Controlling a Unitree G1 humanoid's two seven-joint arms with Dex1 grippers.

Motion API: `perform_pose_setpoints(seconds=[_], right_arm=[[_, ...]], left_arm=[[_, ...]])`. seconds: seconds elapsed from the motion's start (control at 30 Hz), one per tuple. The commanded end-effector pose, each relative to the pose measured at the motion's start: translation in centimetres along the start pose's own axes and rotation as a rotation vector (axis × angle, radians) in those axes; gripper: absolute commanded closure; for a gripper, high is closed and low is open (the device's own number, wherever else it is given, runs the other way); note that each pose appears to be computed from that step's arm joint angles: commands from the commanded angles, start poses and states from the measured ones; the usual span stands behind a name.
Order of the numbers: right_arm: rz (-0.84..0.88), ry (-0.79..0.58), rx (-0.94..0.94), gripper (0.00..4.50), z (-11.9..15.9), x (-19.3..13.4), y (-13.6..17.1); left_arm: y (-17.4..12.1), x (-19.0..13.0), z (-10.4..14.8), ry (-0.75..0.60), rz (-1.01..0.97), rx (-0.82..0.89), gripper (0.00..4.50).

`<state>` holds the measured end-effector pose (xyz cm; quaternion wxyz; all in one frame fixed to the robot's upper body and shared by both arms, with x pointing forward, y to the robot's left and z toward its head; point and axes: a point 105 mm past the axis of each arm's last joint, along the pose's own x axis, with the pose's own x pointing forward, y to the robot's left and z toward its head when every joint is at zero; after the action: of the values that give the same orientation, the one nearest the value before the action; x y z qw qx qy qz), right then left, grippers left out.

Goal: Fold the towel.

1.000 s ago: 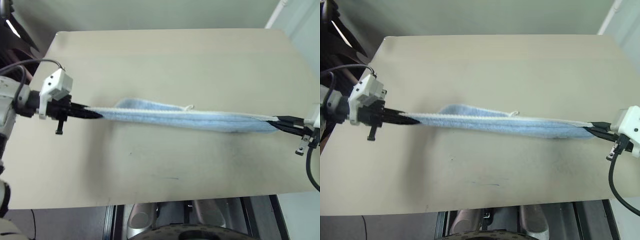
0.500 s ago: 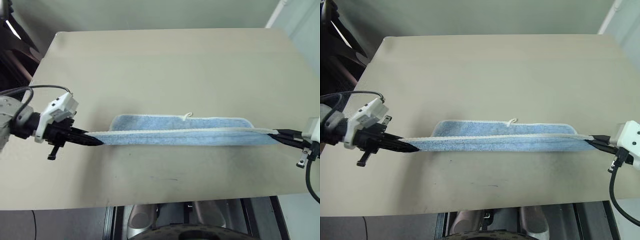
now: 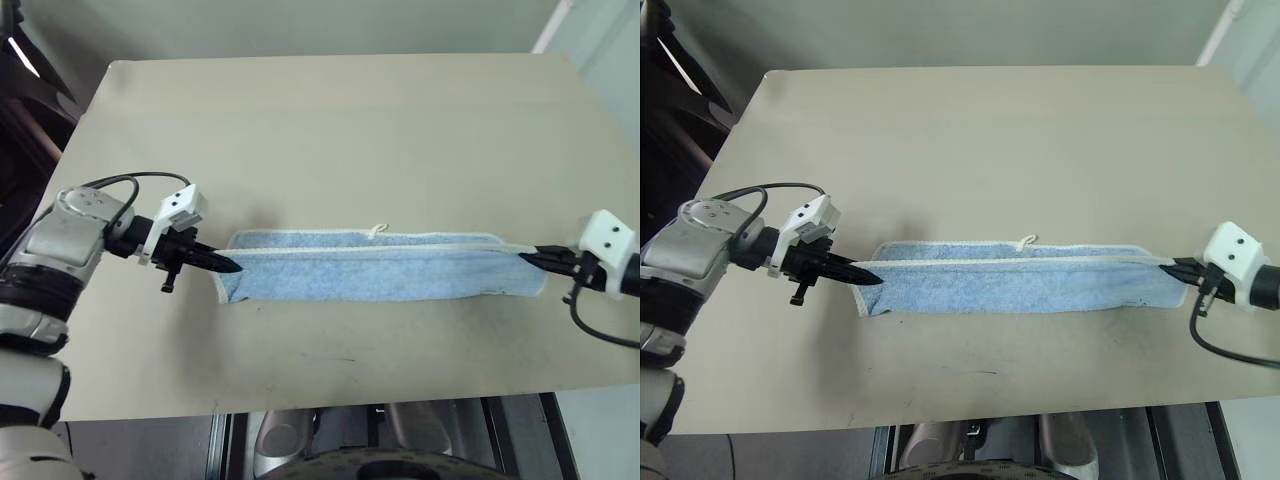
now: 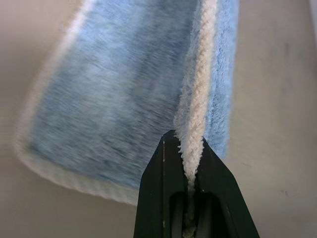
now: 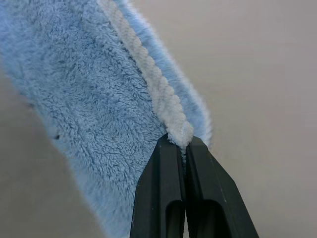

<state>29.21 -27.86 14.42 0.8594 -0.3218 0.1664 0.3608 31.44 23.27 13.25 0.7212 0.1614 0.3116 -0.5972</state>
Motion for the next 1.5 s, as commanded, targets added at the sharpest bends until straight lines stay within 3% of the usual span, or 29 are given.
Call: perform_pose_setpoints(seconds=[0.03,0.37,0.47,0.63,0.8,0.93,1.07,1.17,1.23,1.3,1.43,1.5], right_arm=[[-0.077,0.024,-0.009,4.50,-0.4,0.3,-1.8],[-0.051,0.016,-0.034,4.50,-0.1,2.3,-2.3],[-0.030,0.080,0.029,4.50,-1.0,2.3,-2.1],[0.079,0.115,0.137,3.17,-0.7,1.6,-0.5],[0.039,0.109,0.150,1.46,-0.5,1.2,-1.2],[-0.069,0.019,0.152,0.12,1.0,1.1,-2.9],[-0.102,-0.098,0.213,0.05,2.9,0.2,-3.5],[0.028,-0.194,0.381,0.05,4.8,-1.7,-2.2],[0.015,-0.268,0.462,0.05,5.8,-3.0,-2.4],[0.000,-0.304,0.531,0.05,6.0,-3.7,-2.5],[-0.031,-0.357,0.713,0.05,5.1,-4.7,-2.1],[-0.037,-0.355,0.735,0.05,5.0,-4.8,-2.0]], left_arm=[[0.5,-1.2,-0.2,0.016,0.010,-0.005,4.48],[1.0,-1.3,-0.2,0.054,0.017,0.007,4.48],[1.4,-1.0,-0.2,0.050,0.020,0.014,4.48],[2.1,-0.6,0.4,0.004,0.037,0.036,3.15],[2.8,-0.5,1.2,-0.025,0.061,0.059,1.37],[3.0,-0.7,1.3,-0.015,0.077,0.077,0.02],[3.4,-1.4,2.2,-0.059,0.114,0.130,0.00],[3.3,-2.6,4.7,-0.176,0.141,0.165,0.00],[3.1,-3.6,6.2,-0.243,0.156,0.181,0.00],[2.9,-4.2,7.1,-0.292,0.163,0.197,0.00],[2.0,-4.1,10.5,-0.535,0.127,0.200,0.00],[1.7,-4.0,10.8,-0.562,0.122,0.198,0.00]])
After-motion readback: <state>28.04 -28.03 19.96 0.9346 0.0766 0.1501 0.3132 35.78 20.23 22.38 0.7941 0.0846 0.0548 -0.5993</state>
